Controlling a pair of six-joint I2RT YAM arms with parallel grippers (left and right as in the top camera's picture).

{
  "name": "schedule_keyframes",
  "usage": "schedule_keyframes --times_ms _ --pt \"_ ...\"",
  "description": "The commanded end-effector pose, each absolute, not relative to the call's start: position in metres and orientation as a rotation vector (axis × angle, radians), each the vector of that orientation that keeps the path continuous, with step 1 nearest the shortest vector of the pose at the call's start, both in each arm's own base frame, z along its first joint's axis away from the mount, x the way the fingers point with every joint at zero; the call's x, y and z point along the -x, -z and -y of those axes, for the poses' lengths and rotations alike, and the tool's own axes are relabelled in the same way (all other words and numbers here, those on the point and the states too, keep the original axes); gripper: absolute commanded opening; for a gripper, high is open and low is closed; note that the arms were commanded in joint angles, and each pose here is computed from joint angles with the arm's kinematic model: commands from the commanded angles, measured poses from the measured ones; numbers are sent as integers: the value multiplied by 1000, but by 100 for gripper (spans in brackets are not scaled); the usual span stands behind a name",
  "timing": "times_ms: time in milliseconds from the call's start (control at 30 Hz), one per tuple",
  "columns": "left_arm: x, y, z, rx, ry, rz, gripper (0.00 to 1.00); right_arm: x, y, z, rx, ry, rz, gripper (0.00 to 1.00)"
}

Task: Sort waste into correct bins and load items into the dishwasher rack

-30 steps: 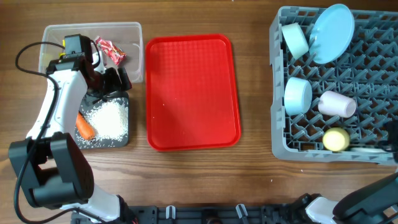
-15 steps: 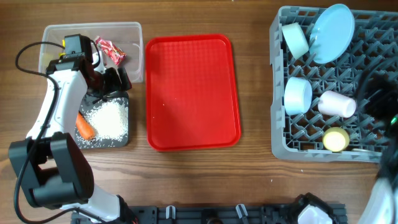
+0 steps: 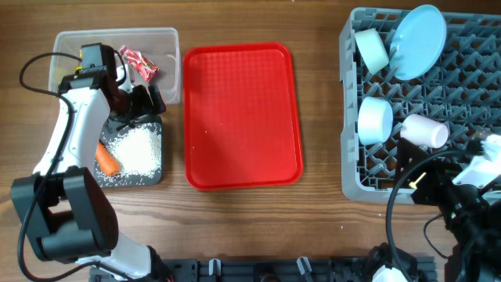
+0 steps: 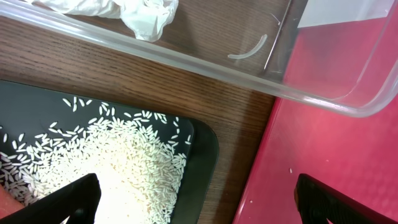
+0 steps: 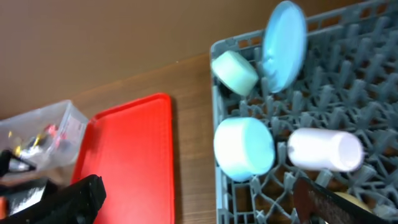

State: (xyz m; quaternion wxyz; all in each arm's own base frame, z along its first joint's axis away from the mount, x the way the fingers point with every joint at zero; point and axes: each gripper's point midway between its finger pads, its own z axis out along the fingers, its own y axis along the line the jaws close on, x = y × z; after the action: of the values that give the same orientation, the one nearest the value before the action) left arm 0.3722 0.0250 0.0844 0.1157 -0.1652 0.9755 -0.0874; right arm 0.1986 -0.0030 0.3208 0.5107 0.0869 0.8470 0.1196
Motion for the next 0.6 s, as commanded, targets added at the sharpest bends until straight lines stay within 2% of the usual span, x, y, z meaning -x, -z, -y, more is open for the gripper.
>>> schedule_keyframes --times_ms 0,133,233,567 --pt "-370 -83 -27 487 247 -2861 100 -203 -314 -16 -82 -333 -2040 100" --pt "-370 -83 -27 487 247 -2861 100 -228 -326 -40 116 -325 -1854 100" --pt "-370 -83 -27 487 247 -2861 100 -228 -328 -44 154 -257 -1665 100" --pt "-370 -83 -27 487 247 -2861 100 -217 -245 -30 97 -176 -1558 100"
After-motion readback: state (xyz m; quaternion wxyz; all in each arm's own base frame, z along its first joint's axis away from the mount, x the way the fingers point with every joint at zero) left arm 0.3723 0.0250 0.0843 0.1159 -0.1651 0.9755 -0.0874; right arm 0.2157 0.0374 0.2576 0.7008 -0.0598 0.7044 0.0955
